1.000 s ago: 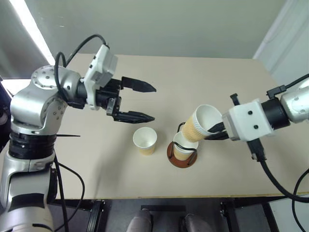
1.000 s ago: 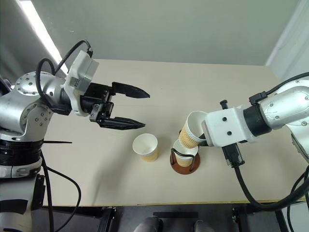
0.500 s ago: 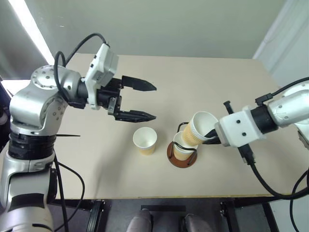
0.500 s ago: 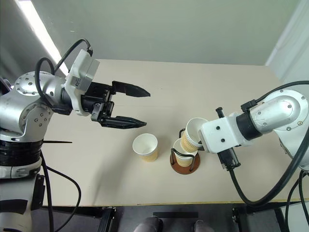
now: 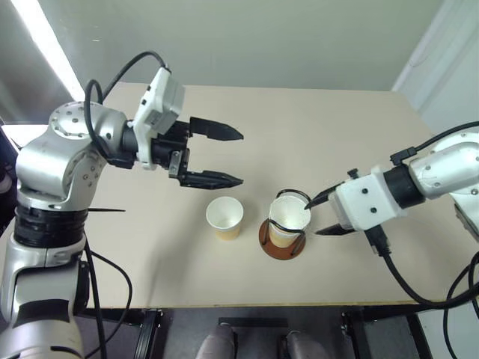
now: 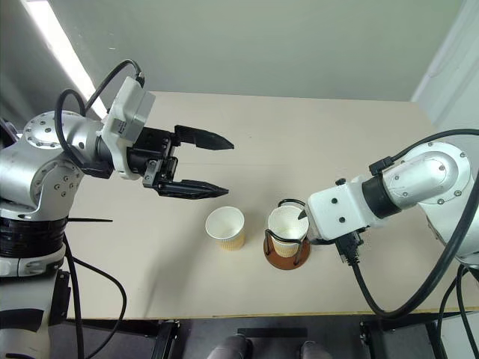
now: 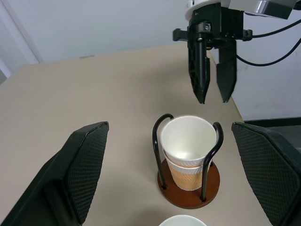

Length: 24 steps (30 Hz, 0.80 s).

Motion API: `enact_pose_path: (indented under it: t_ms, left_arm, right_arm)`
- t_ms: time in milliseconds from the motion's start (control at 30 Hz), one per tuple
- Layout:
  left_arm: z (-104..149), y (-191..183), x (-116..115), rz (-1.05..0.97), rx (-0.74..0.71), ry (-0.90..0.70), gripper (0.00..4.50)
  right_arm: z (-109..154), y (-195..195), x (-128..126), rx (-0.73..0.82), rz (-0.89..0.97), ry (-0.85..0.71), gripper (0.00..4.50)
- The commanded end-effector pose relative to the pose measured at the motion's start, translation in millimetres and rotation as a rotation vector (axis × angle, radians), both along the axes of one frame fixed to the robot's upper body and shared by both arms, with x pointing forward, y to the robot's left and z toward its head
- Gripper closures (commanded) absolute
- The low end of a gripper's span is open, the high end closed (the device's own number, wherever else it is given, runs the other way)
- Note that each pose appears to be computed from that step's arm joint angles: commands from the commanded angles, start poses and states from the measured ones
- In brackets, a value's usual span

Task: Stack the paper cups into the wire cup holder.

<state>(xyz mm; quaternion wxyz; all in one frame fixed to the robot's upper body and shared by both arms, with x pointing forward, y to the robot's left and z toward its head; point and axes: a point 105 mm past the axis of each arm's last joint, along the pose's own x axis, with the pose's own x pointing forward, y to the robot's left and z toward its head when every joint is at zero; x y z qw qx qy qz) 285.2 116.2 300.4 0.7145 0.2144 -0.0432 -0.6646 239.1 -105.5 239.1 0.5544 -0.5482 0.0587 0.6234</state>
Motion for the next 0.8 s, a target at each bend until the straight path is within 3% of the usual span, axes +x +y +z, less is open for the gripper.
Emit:
enact_pose_path:
  t_ms: [33,133,367,533,800]
  left_arm:
    - [9,-1,-5,-0.016,-0.015,-0.044,0.0]
    - [9,-2,-4,-0.015,-0.015,-0.044,0.0]
    - [11,-3,-7,0.027,0.0,-0.099,0.0]
    - [-11,8,-18,0.044,0.097,-0.081,0.0]
    - [-42,35,-20,0.066,0.219,0.051,0.0]
  right_arm:
    - [3,2,-3,0.001,0.012,-0.012,0.92]
    - [5,2,-1,0.017,0.004,-0.019,0.05]
    - [39,2,22,0.198,-0.103,-0.118,0.05]
    - [51,13,9,0.353,-0.098,-0.005,0.05]
    - [54,18,2,0.412,-0.112,0.072,0.05]
